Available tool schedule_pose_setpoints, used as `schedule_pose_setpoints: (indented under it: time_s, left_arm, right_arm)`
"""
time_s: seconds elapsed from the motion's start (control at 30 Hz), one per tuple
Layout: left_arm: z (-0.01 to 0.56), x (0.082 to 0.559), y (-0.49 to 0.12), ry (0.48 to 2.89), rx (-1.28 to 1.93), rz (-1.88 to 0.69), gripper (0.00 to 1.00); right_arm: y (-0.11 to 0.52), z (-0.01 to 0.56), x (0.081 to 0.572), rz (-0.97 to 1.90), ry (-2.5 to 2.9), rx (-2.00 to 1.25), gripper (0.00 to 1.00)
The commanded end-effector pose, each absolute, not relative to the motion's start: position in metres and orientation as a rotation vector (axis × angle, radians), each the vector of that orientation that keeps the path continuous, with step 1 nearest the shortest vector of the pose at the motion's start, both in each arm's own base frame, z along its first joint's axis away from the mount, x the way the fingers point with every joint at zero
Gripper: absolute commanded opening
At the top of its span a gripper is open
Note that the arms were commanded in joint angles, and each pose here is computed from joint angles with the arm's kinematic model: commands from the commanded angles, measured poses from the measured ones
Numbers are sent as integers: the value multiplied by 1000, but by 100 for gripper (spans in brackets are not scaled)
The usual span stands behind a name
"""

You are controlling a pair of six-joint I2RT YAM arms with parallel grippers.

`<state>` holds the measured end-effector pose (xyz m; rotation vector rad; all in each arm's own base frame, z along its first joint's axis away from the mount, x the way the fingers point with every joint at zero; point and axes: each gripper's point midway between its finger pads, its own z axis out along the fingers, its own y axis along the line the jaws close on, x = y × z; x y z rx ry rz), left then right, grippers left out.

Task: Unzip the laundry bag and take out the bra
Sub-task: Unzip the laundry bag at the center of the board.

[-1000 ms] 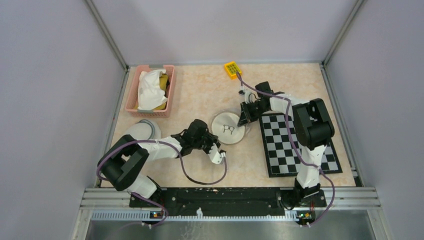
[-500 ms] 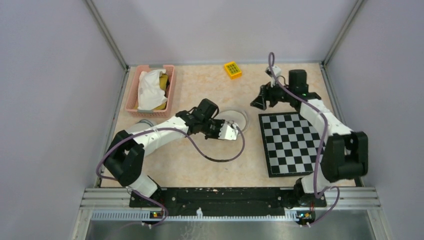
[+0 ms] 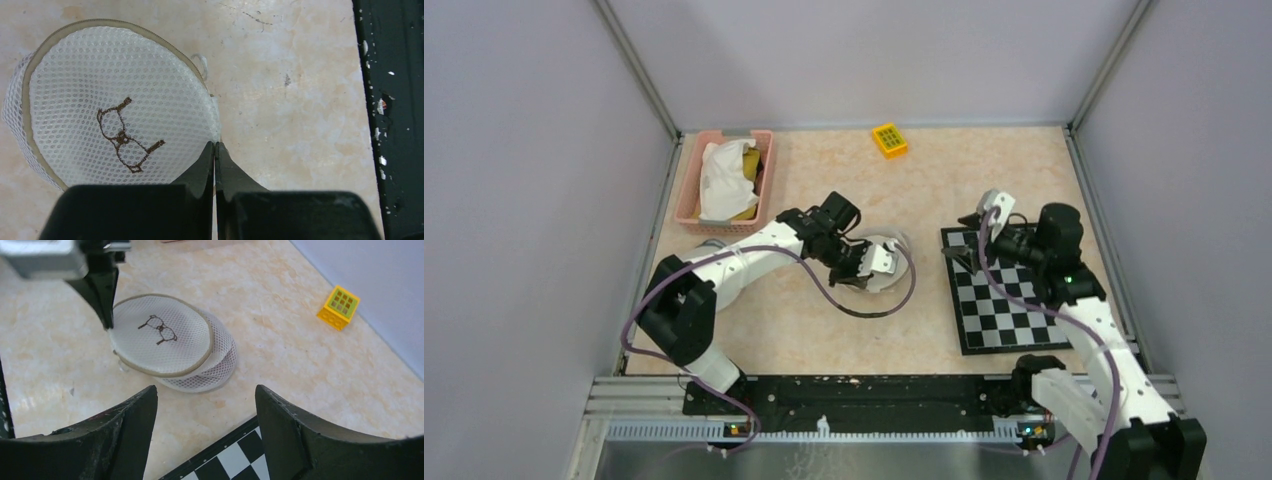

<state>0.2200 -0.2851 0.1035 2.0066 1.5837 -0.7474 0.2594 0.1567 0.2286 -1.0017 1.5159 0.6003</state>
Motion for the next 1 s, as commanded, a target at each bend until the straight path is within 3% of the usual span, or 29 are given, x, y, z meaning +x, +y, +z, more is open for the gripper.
schedule_pose_setpoints:
  time_s: [0.0, 0.17, 0.4, 0.57, 0.87, 0.97]
  left_arm:
    - [126, 205, -285, 1545, 1977, -874, 0]
    - [134, 200, -282, 1535, 1957, -944, 0]
    - [132, 211, -278, 1601, 1914, -983, 0]
    - [134, 214, -273, 1424, 1854, -819, 40]
    - [99, 203, -260, 1160, 2079, -540, 74]
    - [88, 207, -263, 1113, 2134, -469, 76]
  right_arm:
    - [170, 227, 229, 498, 1247, -1199, 70]
    - [187, 213, 195, 467, 1066, -1327, 68]
    - [216, 199, 193, 453, 1006, -1413, 63]
    - [225, 175, 190, 460, 1010, -1485, 62]
    - [228, 151, 194, 476, 1075, -1524, 61]
    - [228, 148, 194, 474, 1086, -1534, 60]
